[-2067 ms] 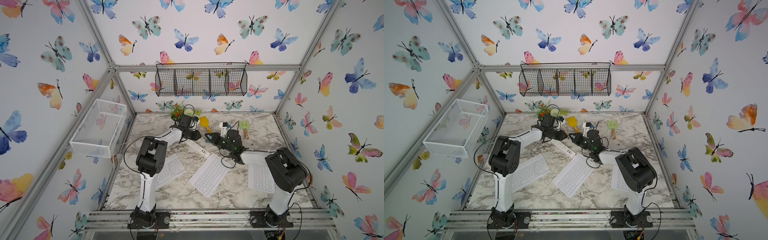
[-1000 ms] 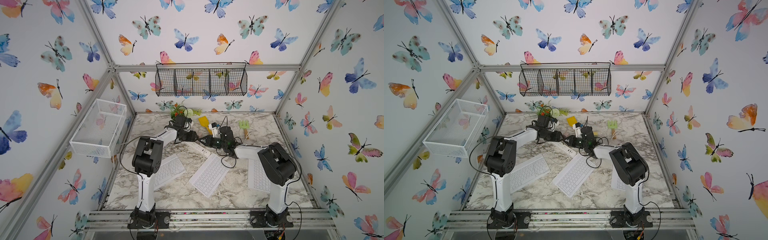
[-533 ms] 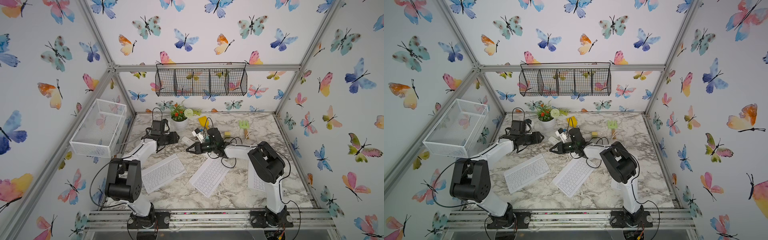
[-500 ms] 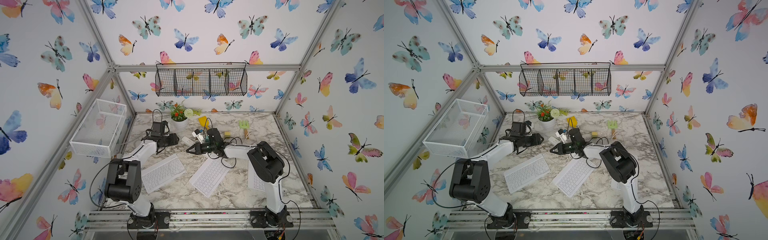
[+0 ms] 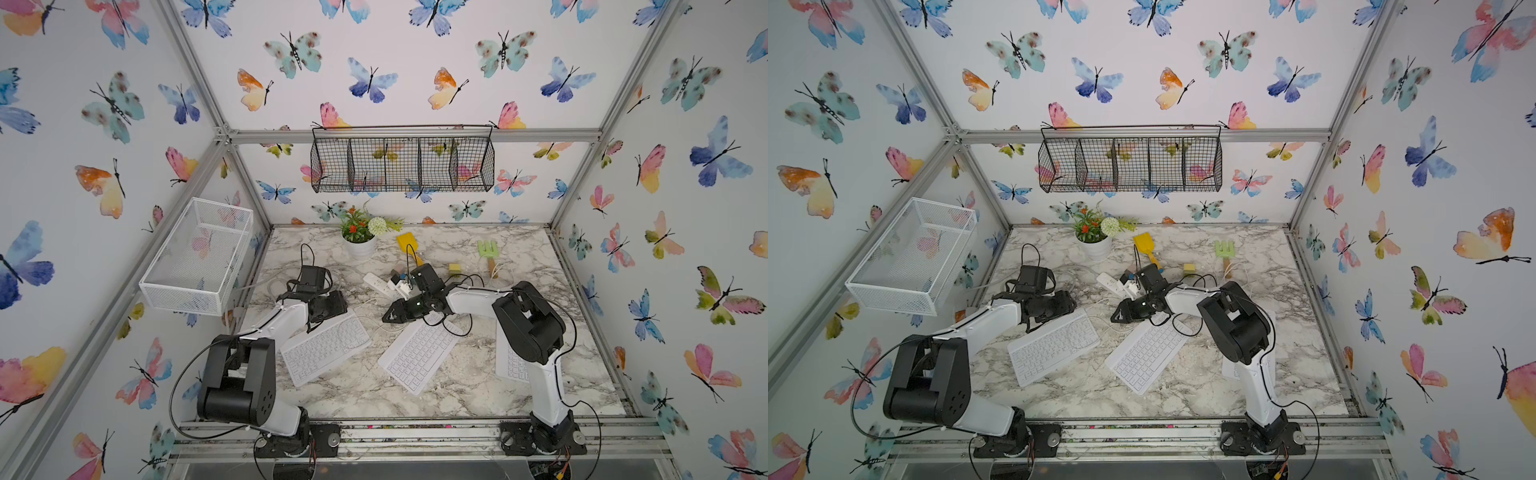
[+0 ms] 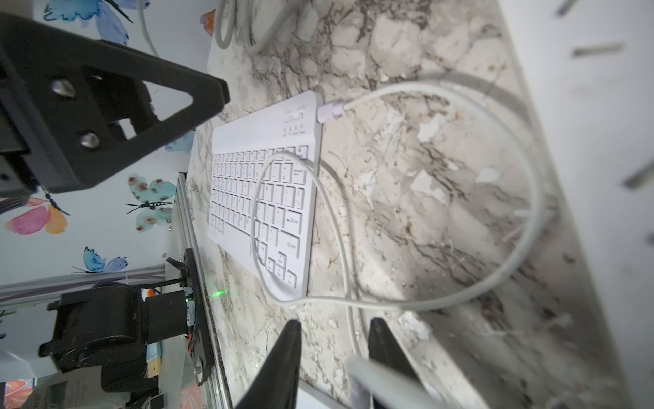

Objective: Unplug the wireless keyboard
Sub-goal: Place the power cord at the center of the board.

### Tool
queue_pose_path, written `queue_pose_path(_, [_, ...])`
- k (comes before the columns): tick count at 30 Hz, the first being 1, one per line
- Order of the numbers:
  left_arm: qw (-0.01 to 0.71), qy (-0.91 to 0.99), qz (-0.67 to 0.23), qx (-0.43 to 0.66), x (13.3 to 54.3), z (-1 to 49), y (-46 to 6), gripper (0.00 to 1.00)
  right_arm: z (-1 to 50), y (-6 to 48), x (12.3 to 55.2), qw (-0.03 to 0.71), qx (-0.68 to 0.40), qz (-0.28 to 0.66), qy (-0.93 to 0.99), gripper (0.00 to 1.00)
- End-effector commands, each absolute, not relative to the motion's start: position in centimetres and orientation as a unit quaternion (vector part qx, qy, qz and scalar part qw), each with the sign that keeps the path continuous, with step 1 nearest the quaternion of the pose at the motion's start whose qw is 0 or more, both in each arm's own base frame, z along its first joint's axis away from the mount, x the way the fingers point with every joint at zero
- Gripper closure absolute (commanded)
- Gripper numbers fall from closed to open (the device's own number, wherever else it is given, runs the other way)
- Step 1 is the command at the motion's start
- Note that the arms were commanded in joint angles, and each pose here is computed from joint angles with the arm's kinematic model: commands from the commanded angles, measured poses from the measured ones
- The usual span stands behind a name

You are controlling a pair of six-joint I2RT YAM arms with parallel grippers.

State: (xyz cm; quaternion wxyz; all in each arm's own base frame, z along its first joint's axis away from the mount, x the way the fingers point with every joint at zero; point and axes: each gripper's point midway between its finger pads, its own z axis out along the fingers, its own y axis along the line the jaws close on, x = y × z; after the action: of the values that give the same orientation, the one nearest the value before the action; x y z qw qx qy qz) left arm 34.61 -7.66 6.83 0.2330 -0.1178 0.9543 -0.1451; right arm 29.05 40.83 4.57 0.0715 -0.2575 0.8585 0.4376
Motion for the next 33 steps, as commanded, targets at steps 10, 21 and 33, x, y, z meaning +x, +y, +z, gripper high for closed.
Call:
queue_pose_path(10, [0.218,0.956,-0.091,-0.172,31.5,6.6,-5.1,0.39,5.7,37.2,27.2,0.073,-0.302,0.357,0.881,0.47])
queue_pose_path(21, [0.170,0.958,-0.095,-0.210,28.4,4.9,-5.0,0.39,8.6,33.7,27.7,0.129,-0.378,0.261,0.879,0.48])
queue_pose_path(33, [0.171,0.947,-0.067,-0.262,26.0,3.3,-2.9,0.40,15.5,40.4,29.9,0.273,-0.546,0.349,0.711,0.58])
